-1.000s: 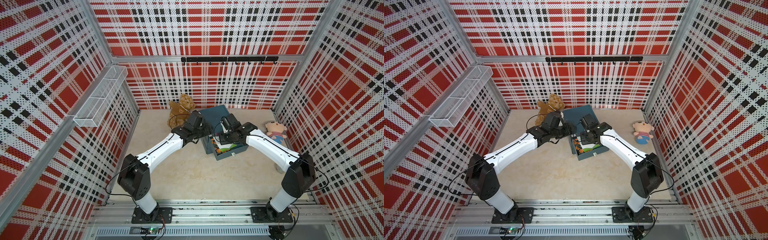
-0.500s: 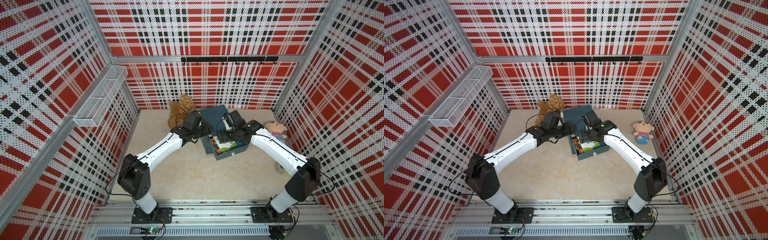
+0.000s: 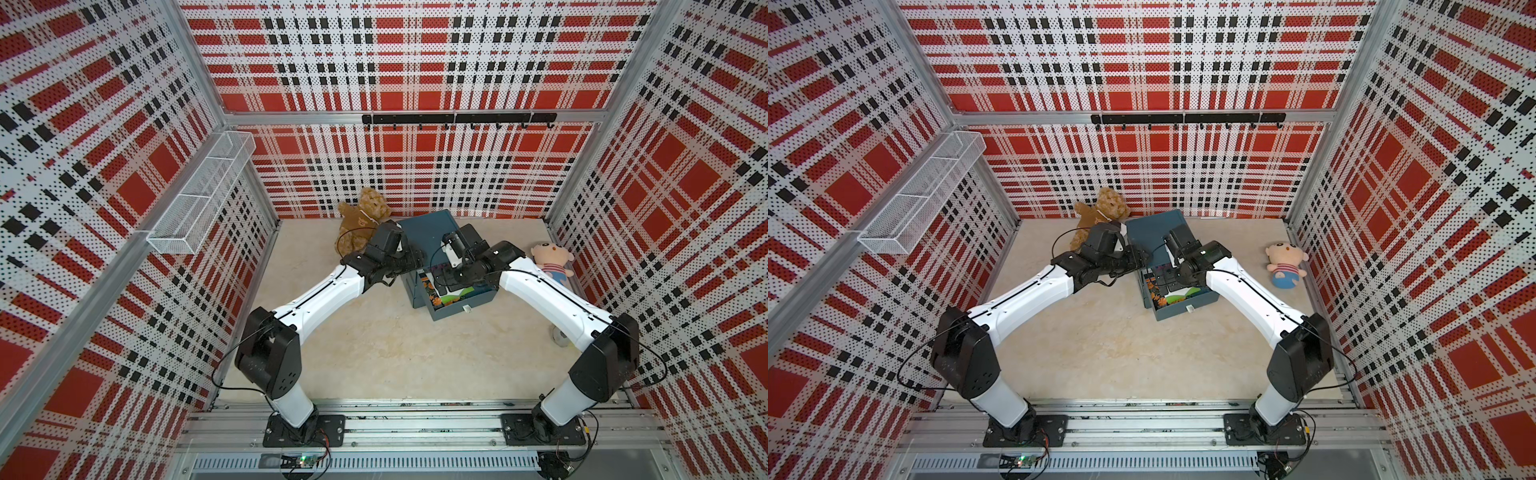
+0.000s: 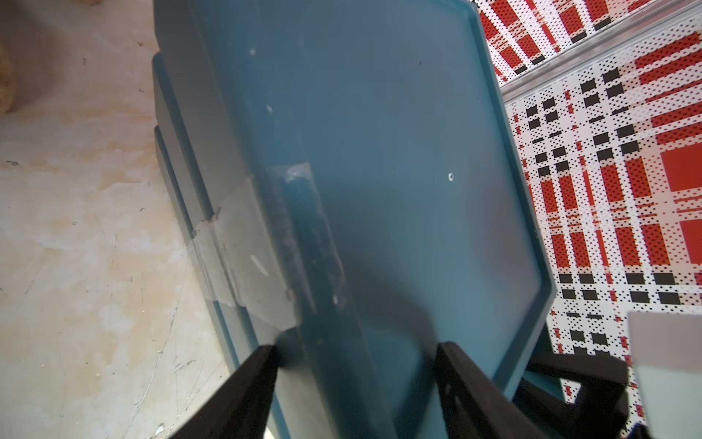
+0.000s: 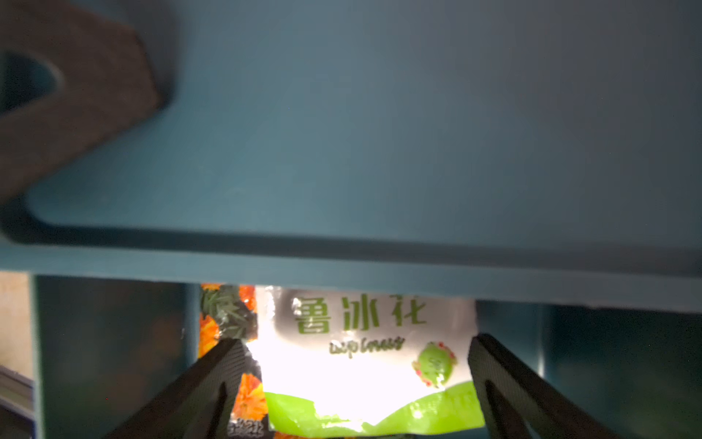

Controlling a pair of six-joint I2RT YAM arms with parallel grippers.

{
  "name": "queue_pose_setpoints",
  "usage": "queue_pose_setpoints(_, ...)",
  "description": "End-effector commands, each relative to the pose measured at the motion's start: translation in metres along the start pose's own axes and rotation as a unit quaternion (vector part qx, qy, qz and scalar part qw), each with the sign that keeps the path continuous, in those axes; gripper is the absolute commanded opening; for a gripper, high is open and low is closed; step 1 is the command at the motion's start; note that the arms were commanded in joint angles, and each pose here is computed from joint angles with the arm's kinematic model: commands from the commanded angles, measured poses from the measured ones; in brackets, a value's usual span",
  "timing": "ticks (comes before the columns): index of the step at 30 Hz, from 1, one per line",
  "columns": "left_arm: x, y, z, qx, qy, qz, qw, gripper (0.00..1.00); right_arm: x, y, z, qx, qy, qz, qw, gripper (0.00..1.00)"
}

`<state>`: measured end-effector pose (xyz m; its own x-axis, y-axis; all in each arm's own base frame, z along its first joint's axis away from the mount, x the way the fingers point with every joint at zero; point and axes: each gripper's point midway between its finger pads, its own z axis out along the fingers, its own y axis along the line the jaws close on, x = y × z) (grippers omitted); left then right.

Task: Take the seed bags out of the drawer
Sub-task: Pick up the seed packet from the drawer.

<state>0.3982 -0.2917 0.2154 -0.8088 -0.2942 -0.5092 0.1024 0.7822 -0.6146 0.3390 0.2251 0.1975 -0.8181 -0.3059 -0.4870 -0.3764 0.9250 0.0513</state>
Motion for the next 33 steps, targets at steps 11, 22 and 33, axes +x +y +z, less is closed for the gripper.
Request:
queue_pose_setpoints(11,0.044,0.055,0.024,-0.084,0.072,-0.004,0.994,0.71,0.008,-0.011,0.021,0.062,0.016,0.004,0.998,1.0)
queue_pose_setpoints(22,0.043,0.054,0.025,-0.082,0.073,-0.004,0.994,0.71,0.003,-0.03,0.014,0.118,-0.01,0.019,0.993,0.69)
queue_pose_setpoints(33,0.043,0.054,0.026,-0.083,0.073,-0.005,0.994,0.71,-0.012,-0.044,-0.009,0.156,-0.049,0.037,0.986,0.07)
